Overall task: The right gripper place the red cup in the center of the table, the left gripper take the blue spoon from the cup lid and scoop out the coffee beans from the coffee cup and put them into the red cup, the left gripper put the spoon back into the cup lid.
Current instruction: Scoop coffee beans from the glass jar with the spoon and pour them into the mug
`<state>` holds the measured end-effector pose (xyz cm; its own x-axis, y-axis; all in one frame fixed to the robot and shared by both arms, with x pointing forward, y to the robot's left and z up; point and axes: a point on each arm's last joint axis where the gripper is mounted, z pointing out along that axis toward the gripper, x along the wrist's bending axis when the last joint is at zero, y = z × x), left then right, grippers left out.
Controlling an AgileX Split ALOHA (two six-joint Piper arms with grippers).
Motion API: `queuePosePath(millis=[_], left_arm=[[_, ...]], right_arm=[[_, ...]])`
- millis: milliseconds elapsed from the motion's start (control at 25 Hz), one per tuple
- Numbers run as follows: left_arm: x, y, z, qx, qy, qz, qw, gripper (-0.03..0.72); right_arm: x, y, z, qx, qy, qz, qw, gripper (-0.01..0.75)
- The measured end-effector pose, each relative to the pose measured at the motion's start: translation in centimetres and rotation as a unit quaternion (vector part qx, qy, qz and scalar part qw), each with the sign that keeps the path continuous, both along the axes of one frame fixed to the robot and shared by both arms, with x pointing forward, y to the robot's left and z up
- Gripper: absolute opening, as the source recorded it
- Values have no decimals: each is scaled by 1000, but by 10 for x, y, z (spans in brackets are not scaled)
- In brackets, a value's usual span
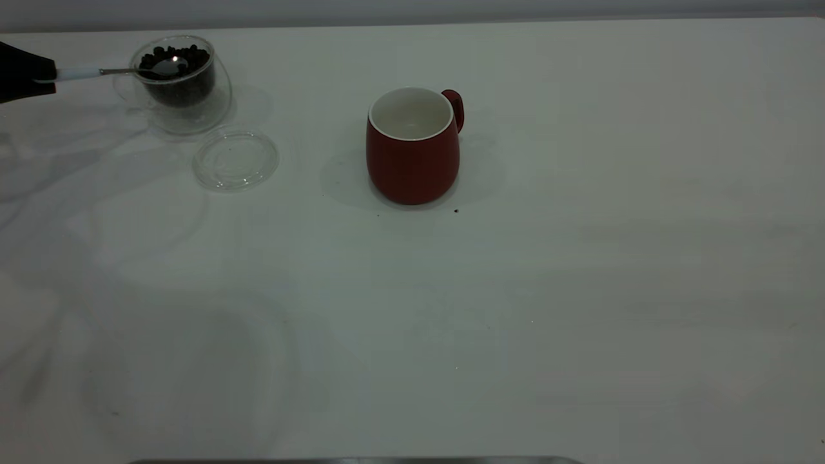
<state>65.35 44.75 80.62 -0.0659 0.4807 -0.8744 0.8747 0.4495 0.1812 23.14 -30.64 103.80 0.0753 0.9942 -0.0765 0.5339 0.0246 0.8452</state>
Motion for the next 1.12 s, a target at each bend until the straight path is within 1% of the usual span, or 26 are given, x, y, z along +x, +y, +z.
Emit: queuePosePath(millis=[680,1120], left_arm=[[1,0,0,-9,20,15,1000,122],[-3,-2,0,-16,33,-3,999,122]], right_arm=[[0,0,0,1,0,0,1000,244],[0,0,0,1,0,0,1000,243]])
